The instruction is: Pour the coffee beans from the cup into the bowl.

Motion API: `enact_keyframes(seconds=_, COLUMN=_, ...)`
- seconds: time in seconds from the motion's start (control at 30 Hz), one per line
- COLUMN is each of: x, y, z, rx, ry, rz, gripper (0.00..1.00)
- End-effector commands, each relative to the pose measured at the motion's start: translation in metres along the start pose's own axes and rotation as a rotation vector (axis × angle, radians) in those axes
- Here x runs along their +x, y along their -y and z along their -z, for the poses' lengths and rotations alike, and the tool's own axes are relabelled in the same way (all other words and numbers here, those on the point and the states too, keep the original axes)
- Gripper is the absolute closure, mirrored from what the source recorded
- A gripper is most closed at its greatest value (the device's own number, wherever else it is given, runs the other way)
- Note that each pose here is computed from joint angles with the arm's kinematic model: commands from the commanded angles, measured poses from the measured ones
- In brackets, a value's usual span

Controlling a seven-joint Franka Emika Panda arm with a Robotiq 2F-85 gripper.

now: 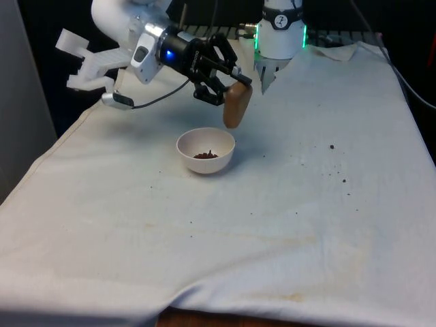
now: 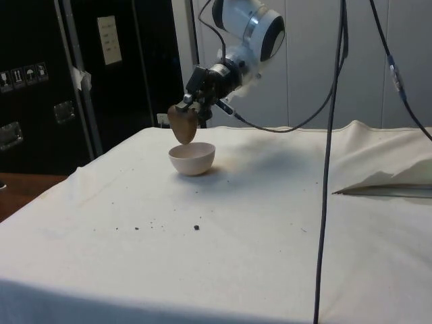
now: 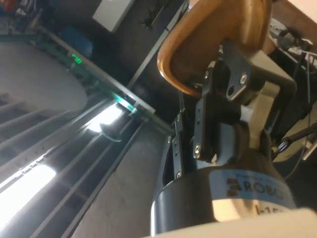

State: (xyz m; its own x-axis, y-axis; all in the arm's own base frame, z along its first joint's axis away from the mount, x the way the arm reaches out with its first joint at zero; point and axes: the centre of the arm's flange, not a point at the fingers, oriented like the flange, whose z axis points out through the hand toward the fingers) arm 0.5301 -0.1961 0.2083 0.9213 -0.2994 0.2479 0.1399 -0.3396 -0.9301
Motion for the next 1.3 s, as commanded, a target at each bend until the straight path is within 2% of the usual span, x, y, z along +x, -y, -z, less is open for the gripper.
enact_keyframes(seconds=0.0, x=0.0, y=0.004, z=-0.001, rx=-0.024, ry=0.001, rz=-0.004, gripper=0.95)
enact_keyframes(seconds=0.03, x=0.0, y=0.005, z=-0.002, rx=-0.027, ry=0.004, rz=-0.002, gripper=0.95)
enact_keyframes(seconds=0.07, x=0.0, y=0.003, z=-0.001, rx=-0.007, ry=0.007, rz=0.003, gripper=0.95)
enact_keyframes(seconds=0.1, x=0.0, y=0.007, z=-0.004, rx=-0.035, ry=0.011, rz=0.001, gripper=0.95)
enact_keyframes(seconds=0.33, x=0.002, y=0.017, z=-0.01, rx=-0.062, ry=0.034, rz=0.014, gripper=0.95)
enact_keyframes(seconds=0.37, x=0.002, y=0.015, z=-0.009, rx=-0.044, ry=0.035, rz=0.019, gripper=0.95)
enact_keyframes(seconds=0.4, x=0.002, y=0.018, z=-0.011, rx=-0.065, ry=0.035, rz=0.014, gripper=0.95)
enact_keyframes(seconds=0.6, x=0.003, y=0.025, z=-0.017, rx=-0.095, ry=0.058, rz=0.026, gripper=0.95)
enact_keyframes(seconds=0.63, x=0.003, y=0.022, z=-0.016, rx=-0.072, ry=0.058, rz=0.031, gripper=0.95)
enact_keyframes(seconds=0.67, x=0.003, y=0.026, z=-0.018, rx=-0.098, ry=0.062, rz=0.028, gripper=0.95)
enact_keyframes(seconds=0.93, x=0.004, y=0.033, z=-0.027, rx=-0.135, ry=0.09, rz=0.043, gripper=0.95)
enact_keyframes(seconds=0.97, x=0.004, y=0.031, z=-0.026, rx=-0.113, ry=0.09, rz=0.047, gripper=0.95)
enact_keyframes(seconds=1.0, x=0.004, y=0.034, z=-0.029, rx=-0.138, ry=0.092, rz=0.044, gripper=0.95)
enact_keyframes(seconds=1.27, x=0.002, y=0.039, z=-0.041, rx=-0.177, ry=0.116, rz=0.057, gripper=0.95)
